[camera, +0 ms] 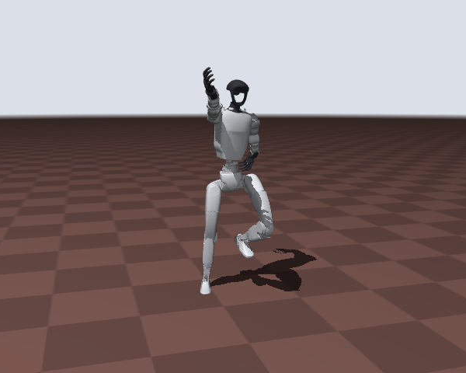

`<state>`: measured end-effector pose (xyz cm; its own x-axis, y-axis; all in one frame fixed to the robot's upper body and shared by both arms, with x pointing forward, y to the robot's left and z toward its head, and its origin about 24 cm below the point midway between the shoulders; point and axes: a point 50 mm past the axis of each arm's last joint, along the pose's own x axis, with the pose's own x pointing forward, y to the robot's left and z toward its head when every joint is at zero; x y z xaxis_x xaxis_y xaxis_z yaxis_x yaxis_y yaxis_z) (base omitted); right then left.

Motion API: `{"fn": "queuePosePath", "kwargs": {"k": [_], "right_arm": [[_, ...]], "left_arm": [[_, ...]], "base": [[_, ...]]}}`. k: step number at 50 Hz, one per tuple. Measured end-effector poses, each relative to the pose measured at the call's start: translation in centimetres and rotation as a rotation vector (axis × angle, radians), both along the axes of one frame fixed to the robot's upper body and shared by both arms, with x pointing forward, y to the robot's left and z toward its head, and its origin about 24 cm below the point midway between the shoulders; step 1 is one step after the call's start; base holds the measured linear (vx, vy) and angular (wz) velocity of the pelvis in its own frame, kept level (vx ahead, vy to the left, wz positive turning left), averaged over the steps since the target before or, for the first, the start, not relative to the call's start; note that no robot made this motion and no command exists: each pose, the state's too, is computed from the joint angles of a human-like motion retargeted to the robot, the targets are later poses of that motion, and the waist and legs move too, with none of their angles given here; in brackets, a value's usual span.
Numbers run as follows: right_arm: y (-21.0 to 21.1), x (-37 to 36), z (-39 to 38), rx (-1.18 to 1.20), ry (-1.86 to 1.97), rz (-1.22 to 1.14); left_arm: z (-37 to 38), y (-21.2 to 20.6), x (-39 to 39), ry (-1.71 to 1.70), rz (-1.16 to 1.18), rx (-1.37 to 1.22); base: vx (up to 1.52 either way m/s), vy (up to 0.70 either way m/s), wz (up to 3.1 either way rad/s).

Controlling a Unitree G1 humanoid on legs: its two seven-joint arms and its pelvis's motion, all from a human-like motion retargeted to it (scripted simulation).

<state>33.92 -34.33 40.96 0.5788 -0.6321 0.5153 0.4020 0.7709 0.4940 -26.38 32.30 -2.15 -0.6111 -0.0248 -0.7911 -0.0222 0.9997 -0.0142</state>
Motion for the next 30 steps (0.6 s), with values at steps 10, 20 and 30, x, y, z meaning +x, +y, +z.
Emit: {"fn": "queuePosePath", "kwargs": {"k": [10,20,30], "right_arm": [[5.4,1.9,1.9,0.044,-0.051,0.141],[5.8,-3.7,-43.5,0.023,1.258,0.363],[19.9,-47.4,-56.6,0.514,2.457,1.305]], "left_arm": [[-6.8,-6.6,3.6,-0.211,0.252,0.142],[-8.1,-13.9,51.2,-1.265,-0.366,-0.048],[35.3,-25.1,68.7,-2.388,-0.829,0.149]], "base": [[0.44,0.2,0.23],[0.31,0.32,1.86],[0.41,0.08,2.12]]}}
